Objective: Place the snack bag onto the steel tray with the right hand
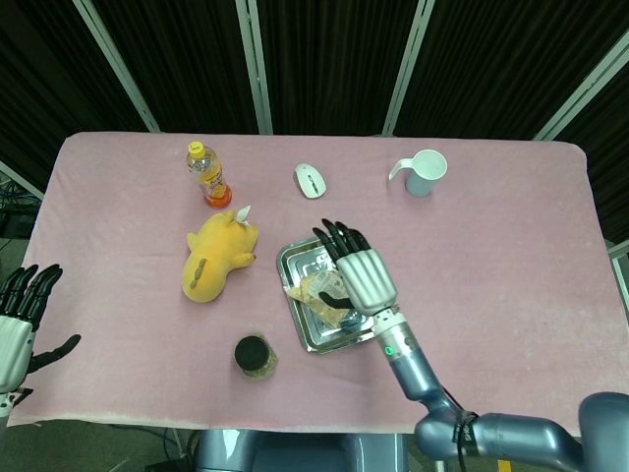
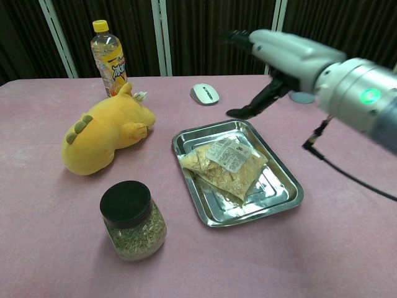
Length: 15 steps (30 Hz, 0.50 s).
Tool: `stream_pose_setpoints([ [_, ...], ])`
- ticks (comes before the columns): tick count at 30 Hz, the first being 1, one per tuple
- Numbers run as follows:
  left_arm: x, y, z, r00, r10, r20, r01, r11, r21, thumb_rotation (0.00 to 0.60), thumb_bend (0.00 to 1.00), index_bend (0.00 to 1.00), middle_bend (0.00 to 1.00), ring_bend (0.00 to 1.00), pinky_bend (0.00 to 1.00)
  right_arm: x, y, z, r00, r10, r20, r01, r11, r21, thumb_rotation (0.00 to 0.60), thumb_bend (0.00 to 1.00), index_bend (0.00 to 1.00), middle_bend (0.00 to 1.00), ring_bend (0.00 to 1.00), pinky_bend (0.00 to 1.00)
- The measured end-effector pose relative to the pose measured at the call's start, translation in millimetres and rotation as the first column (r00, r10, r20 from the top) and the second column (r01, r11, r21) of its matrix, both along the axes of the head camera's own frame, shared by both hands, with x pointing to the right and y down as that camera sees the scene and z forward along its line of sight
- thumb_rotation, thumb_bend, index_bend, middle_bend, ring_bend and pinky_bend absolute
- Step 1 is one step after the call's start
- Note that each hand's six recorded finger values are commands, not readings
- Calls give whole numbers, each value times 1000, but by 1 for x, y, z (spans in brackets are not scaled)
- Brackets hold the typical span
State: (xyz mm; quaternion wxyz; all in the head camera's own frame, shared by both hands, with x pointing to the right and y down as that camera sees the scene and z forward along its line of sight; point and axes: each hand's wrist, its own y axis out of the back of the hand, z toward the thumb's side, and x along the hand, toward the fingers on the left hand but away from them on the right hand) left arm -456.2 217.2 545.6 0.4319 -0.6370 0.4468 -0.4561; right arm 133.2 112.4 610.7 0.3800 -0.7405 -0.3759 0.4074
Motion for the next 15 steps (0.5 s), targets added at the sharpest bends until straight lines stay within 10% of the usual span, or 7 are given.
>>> stream_pose_setpoints([
  [6,-3,3,0,1000,-19,21,19,1000,-6,600,44,0,88,19,76,118,21,-43,967,129,-219,-105,987,120,600,293,0,0,0,10],
  [15,7,6,2,999,-12,42,11,1000,11,600,44,0,87,19,90,247,133,-70,905,279,-322,-249,959,132,507,310,0,0,0,0],
])
